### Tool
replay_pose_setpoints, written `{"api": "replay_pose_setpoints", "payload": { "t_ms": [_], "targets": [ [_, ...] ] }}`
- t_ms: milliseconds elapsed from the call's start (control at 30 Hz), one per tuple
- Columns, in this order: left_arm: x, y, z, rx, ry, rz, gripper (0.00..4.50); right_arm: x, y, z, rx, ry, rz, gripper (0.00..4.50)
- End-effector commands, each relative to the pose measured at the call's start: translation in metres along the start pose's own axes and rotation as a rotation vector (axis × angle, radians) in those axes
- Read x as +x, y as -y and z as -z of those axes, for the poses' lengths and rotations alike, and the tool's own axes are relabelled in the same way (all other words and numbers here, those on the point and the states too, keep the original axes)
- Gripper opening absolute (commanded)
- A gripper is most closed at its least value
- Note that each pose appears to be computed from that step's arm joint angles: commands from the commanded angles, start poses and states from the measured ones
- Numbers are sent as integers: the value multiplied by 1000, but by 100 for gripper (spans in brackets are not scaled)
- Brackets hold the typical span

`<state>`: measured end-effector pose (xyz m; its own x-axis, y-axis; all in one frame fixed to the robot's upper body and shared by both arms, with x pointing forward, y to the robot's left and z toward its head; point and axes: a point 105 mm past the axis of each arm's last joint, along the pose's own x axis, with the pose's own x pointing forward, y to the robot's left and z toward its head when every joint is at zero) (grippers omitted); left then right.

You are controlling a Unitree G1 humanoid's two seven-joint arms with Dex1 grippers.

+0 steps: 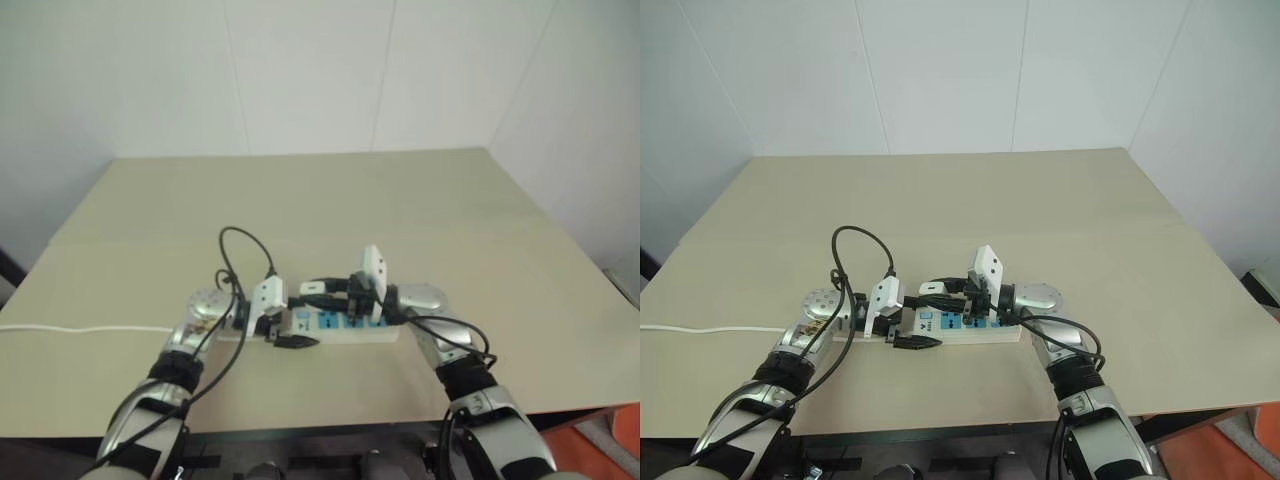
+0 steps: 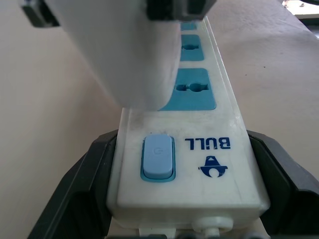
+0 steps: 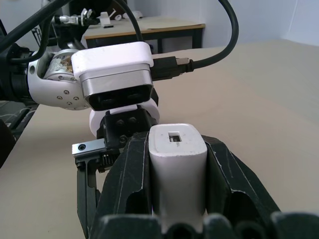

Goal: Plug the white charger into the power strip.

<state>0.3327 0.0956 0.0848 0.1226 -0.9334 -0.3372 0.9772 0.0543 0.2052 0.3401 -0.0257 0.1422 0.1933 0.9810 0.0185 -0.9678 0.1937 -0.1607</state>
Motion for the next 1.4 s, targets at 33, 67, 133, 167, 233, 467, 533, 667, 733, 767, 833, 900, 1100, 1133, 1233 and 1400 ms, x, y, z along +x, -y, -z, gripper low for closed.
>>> {"api": "replay_pose_setpoints", "payload": {
  "t_ms": [33, 67, 133, 167, 233, 467, 533, 667, 733, 767, 833, 900, 1100, 1133, 1233, 1400],
  "targets": [
    [2, 11, 11, -30, -35, 40, 329, 0, 3, -13, -52, 37, -8, 112],
    [2, 11, 11, -32, -36, 39, 329, 0, 3, -13, -52, 36, -9, 112],
    [1, 12, 12, -34, -38, 36, 329, -1, 2, -12, -50, 34, -11, 112],
    [1, 12, 12, -35, -38, 35, 329, -2, 2, -12, -49, 32, -12, 112],
    [1, 12, 12, -36, -39, 33, 329, -3, 2, -11, -48, 30, -11, 112],
    [-1, 12, 12, -38, -41, 31, 329, -7, 3, -6, -36, 18, 1, 112],
    [-1, 12, 12, -37, -43, 31, 329, -9, 3, -5, -32, 14, 5, 112],
    [-2, 11, 13, -38, -48, 30, 329, -9, 3, -4, -31, 13, 5, 112],
    [-3, 11, 13, -38, -49, 31, 329, -9, 2, -4, -30, 14, 2, 112],
    [-3, 11, 13, -38, -50, 31, 329, -9, 1, -4, -29, 14, 0, 112],
    [-3, 11, 13, -38, -50, 31, 329, -8, 0, -4, -24, 16, -7, 112],
    [-3, 11, 13, -38, -52, 31, 329, -7, -2, -4, -19, 21, -14, 112],
    [-4, 11, 13, -38, -54, 30, 329, -5, -5, -4, -13, 35, -26, 112],
    [-4, 11, 13, -38, -54, 29, 329, -5, -4, -3, -11, 35, -22, 112],
    [-6, 11, 13, -37, -55, 27, 329, -6, -3, -1, -10, 32, -17, 112],
    [-8, 11, 13, -37, -58, 24, 329, -7, 1, 1, -11, 27, -7, 112]
  ]
}}
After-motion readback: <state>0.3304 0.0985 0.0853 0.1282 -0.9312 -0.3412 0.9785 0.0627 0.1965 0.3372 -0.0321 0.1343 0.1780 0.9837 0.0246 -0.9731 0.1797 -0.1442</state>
